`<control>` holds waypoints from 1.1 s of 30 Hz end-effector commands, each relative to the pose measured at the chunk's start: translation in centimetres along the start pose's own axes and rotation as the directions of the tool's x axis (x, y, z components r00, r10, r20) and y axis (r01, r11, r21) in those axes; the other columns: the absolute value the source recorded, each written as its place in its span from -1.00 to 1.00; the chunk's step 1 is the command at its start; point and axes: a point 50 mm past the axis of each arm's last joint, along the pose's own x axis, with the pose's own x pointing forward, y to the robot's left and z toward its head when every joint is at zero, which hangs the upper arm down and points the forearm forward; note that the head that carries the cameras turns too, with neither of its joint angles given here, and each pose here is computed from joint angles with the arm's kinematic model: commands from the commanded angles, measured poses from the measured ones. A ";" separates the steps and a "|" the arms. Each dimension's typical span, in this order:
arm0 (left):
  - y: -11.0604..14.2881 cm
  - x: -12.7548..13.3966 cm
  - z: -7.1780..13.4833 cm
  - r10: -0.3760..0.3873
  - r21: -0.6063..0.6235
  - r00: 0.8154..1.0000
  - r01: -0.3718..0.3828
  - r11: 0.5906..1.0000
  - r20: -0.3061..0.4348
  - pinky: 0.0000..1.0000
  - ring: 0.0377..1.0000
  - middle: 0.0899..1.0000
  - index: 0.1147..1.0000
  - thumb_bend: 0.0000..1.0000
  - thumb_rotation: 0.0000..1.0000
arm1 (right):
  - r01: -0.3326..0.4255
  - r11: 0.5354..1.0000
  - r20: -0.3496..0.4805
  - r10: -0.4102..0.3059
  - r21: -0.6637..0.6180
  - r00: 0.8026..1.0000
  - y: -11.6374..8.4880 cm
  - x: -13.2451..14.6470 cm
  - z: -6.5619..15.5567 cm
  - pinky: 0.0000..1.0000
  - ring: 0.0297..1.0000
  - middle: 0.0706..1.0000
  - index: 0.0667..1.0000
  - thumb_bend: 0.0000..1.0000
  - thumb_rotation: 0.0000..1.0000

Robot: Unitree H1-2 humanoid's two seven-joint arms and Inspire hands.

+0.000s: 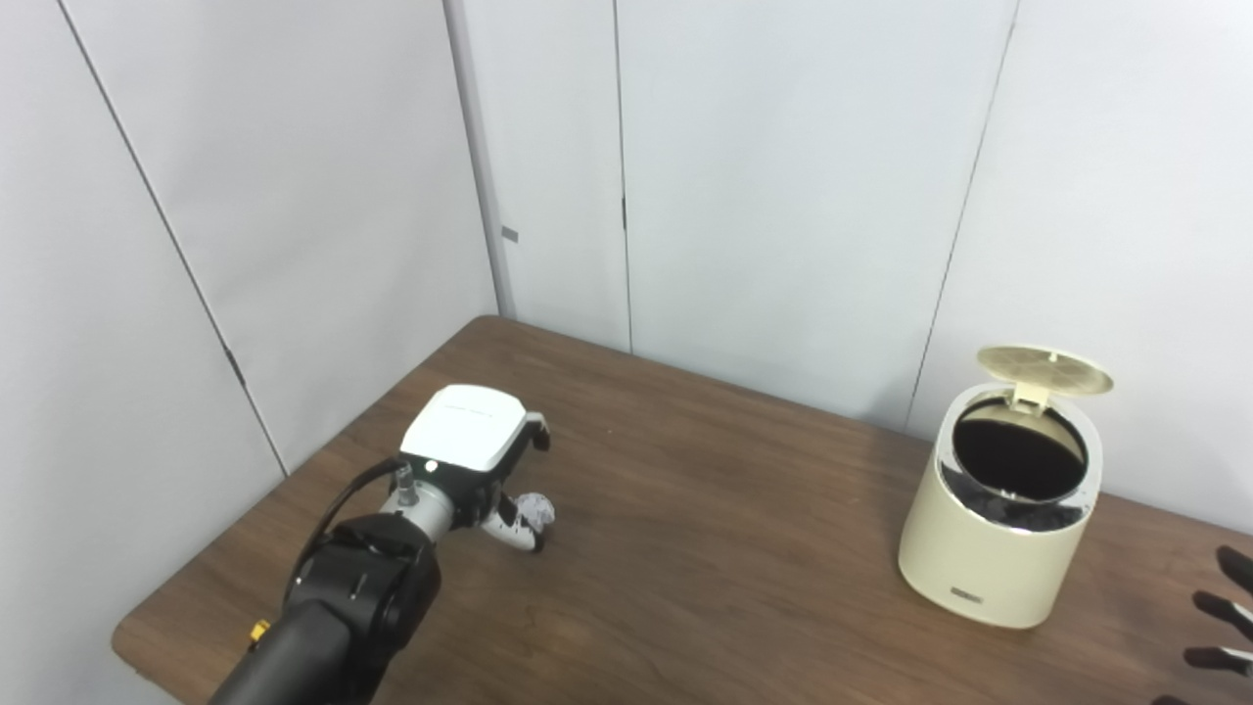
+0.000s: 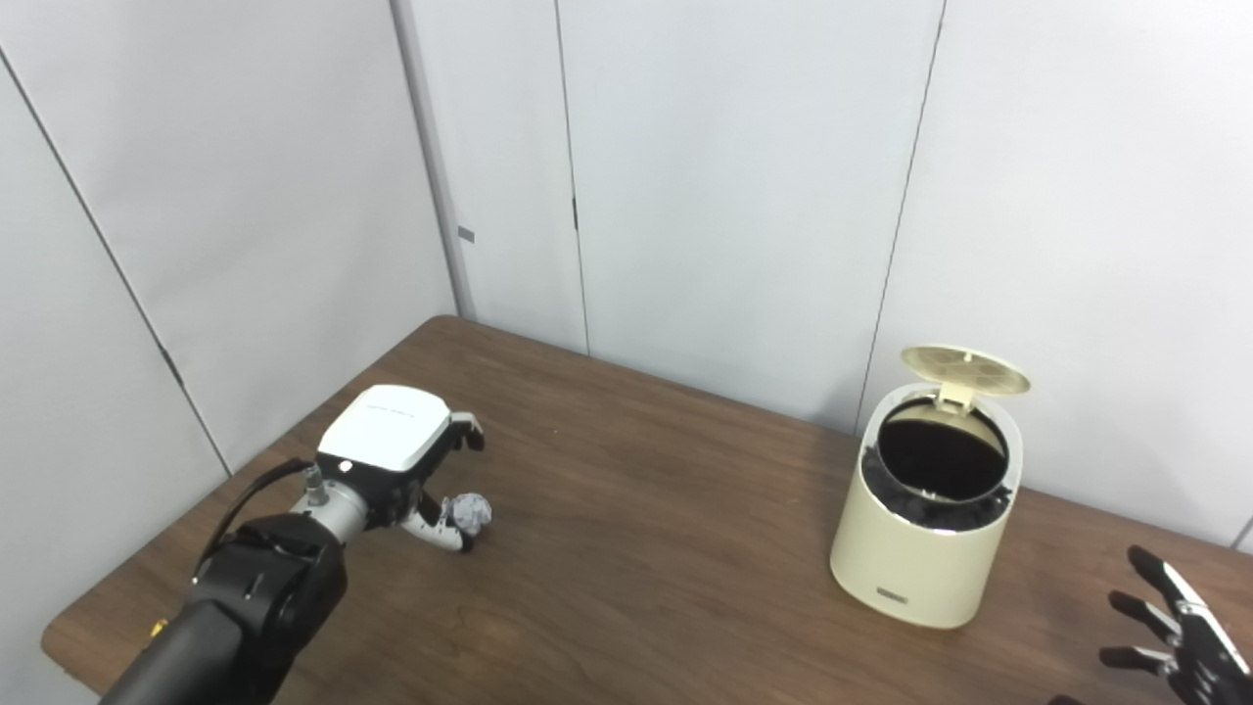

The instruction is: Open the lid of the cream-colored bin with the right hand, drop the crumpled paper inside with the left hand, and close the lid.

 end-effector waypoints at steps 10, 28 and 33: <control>-0.1 1.9 -1.1 0.026 0.038 1.000 -0.025 0.999 -0.014 0.11 0.33 0.29 0.33 0.78 -0.66 | 0.023 0.999 0.095 -0.019 -0.043 0.995 -1.3 0.8 2.0 0.23 0.69 0.89 0.84 0.67 -0.02; -3.1 3.5 -1.7 0.077 0.042 0.997 -0.076 0.996 -0.032 0.01 0.23 0.17 0.28 0.64 -0.66 | 0.032 0.998 0.086 -0.027 -0.054 0.996 -1.6 0.3 2.9 0.16 0.64 0.85 0.81 0.70 0.02; -3.5 3.9 -1.7 0.051 0.040 0.998 -0.049 0.998 -0.039 0.04 0.27 0.20 0.28 0.62 -0.67 | 0.028 0.998 0.082 -0.024 -0.057 0.996 -1.6 0.1 2.9 0.15 0.65 0.85 0.81 0.69 0.02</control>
